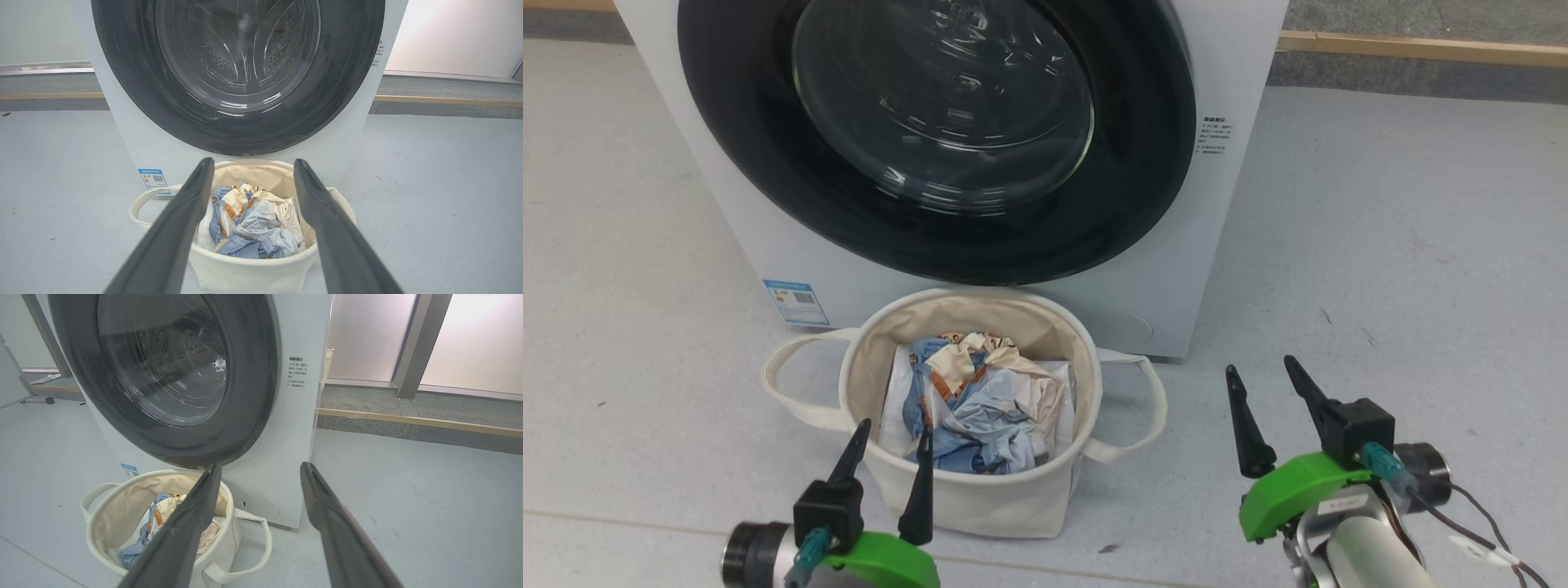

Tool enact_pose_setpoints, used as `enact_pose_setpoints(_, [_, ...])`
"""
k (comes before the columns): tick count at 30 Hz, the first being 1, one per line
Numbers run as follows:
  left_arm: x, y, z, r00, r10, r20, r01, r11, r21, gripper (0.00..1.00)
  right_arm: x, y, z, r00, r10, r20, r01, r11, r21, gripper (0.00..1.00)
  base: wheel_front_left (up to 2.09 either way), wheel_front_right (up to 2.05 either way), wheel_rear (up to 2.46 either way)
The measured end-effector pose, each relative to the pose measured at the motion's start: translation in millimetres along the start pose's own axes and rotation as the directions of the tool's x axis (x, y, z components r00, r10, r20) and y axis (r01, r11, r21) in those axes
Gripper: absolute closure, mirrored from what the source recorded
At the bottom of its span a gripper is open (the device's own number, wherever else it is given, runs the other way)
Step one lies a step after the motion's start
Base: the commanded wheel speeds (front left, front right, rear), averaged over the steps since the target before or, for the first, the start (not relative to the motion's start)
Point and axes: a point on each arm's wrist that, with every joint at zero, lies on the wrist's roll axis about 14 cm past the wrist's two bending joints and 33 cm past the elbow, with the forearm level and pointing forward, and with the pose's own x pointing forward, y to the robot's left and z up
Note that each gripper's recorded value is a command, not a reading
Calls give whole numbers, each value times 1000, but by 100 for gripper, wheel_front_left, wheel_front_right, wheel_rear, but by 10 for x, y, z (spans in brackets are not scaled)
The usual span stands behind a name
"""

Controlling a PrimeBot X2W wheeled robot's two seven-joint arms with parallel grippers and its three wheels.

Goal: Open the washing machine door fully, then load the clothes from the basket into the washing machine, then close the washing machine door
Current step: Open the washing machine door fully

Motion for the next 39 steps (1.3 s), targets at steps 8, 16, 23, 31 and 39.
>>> enact_pose_setpoints(8, [6,2,2,1000,-5,1,5,1000,-2,0,14,2,-5,1000,0,-1,0,1000,3,0,3,3,-7])
enact_pose_setpoints(16, [20,-8,-29,1000,-13,-8,13,1000,-4,0,18,-110,-75,999,-40,-20,42,997,67,100,0,0,0])
enact_pose_setpoints(23, [58,1,-64,1000,-10,-19,10,1000,-4,0,103,-367,8,986,-164,16,144,903,404,100,0,0,0])
enact_pose_setpoints(31, [109,40,-75,1000,1,-24,-1,1000,-3,0,365,-781,-80,958,-260,-124,261,602,755,100,0,0,0])
enact_pose_setpoints(39, [235,81,-115,999,13,-35,-13,1000,-2,0,717,-1064,0,957,-239,-167,247,359,900,100,0,0,0])
